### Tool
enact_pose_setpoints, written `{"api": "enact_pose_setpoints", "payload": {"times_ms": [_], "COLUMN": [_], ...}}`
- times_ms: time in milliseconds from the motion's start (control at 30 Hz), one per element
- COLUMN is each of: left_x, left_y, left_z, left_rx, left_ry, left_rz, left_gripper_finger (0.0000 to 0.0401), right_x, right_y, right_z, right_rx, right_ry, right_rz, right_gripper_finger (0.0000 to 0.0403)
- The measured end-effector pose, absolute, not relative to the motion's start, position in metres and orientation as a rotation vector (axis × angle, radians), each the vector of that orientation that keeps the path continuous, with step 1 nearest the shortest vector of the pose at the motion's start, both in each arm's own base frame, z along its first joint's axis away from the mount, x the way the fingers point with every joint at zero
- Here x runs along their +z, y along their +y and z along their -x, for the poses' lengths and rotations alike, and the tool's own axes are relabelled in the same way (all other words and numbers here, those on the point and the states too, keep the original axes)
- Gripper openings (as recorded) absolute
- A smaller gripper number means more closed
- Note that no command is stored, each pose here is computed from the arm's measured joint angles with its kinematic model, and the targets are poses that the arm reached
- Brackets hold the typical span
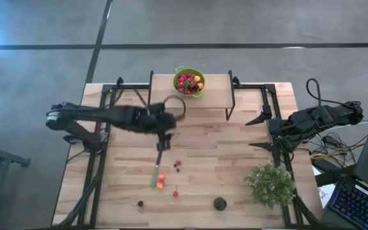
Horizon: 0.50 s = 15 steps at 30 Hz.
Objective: Pick & Place Fruit
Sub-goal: Put the black cherry into the green colander on the shelf
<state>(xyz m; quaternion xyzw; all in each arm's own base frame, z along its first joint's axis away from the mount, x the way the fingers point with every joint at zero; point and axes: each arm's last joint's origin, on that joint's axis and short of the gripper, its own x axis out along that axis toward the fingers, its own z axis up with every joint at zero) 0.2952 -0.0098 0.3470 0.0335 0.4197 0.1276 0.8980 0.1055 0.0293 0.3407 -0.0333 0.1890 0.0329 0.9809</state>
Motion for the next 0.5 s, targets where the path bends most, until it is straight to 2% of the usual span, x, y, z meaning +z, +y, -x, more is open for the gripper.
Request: {"api": "enact_pose_setpoints", "payload": {"times_ms": [500], "left_x": [0.3], "left_y": [-0.1], "left_z": [-0.271], "left_rx": [0.009], "left_ry": [0.991], "left_rz": [-0.204], "left_gripper_finger": [0.022], "right_x": [0.341], "right_y": [0.029], "right_z": [-0.105], "right_rx": [0.066], "right_ry": [0.38], "right_rz": [0.067], "right_gripper_finger": [0.0363]}}
